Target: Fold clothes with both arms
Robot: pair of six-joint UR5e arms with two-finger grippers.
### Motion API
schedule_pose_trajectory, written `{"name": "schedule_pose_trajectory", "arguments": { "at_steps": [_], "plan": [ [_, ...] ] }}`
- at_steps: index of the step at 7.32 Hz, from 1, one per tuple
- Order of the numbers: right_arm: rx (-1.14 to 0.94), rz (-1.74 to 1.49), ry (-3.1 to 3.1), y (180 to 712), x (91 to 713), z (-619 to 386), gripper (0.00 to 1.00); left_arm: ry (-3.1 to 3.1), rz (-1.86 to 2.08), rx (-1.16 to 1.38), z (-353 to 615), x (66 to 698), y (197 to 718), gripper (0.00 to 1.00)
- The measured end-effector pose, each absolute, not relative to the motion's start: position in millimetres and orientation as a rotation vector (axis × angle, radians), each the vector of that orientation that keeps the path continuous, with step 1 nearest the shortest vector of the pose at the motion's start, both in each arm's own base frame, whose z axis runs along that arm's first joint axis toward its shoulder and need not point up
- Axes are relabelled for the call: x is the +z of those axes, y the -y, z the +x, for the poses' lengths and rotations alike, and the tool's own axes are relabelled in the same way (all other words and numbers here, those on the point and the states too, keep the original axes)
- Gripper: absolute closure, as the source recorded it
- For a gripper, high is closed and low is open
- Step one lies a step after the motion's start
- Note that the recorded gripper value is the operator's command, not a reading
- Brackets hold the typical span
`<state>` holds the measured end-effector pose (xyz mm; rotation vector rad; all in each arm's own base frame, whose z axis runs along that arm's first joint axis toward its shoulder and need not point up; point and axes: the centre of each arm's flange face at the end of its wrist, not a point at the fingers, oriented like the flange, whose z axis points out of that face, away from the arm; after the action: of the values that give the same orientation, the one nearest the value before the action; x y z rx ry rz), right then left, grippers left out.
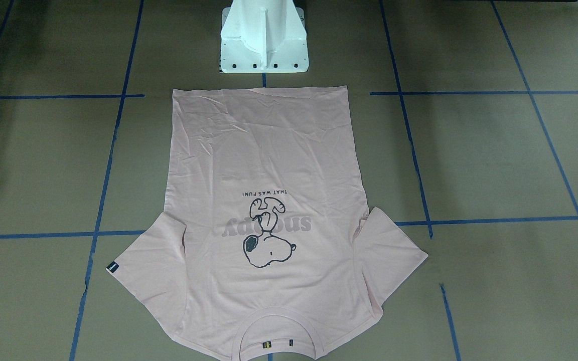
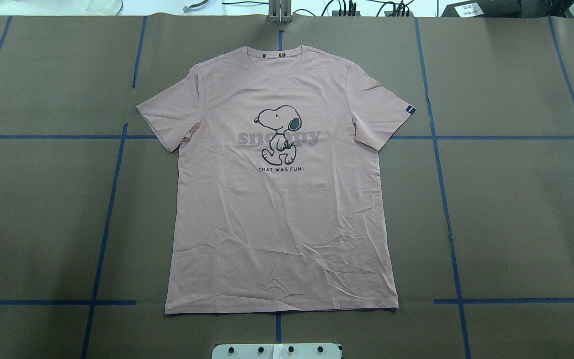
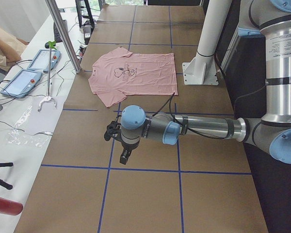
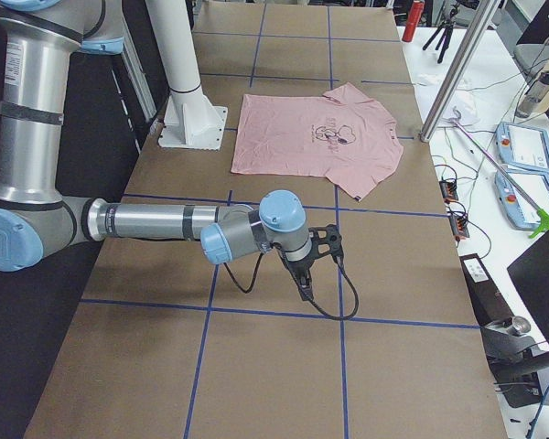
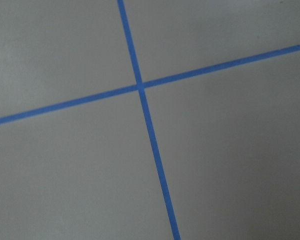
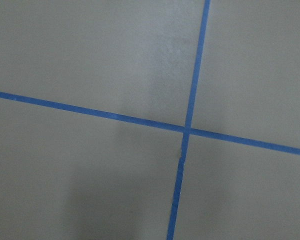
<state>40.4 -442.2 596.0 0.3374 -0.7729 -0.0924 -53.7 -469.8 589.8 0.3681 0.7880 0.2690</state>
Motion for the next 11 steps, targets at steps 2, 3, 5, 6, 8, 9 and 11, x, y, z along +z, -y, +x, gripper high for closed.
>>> {"name": "schedule_pose_trajectory", "arguments": {
  "at_steps": [2,3,5,6,8,9,11],
  "plan": [
    [-0.127,0.413,0.818,471,559,25,0.0,-0.767,0.578,0.351,-53,546,513,0.0],
    [-0.128,0.431,0.843,485,540,17,0.0,-0.771,0.641,0.356,-52,523,529,0.0],
    [-0.067,0.409,0.895,519,501,-22,0.0,-0.791,0.71,0.32,-51,498,541,0.0],
    [-0.016,0.388,0.903,543,476,-59,0.0,-0.792,0.738,0.322,-49,496,541,0.0],
    [0.051,0.387,0.859,584,433,-169,0.08,-0.8,0.74,0.333,-40,503,542,0.0],
    [0.086,0.397,0.841,596,418,-230,0.17,-0.803,0.737,0.336,-37,504,542,0.0],
    [0.143,0.412,0.827,605,416,-320,0.3,-0.806,0.733,0.341,-33,505,542,0.0]
  ]
}}
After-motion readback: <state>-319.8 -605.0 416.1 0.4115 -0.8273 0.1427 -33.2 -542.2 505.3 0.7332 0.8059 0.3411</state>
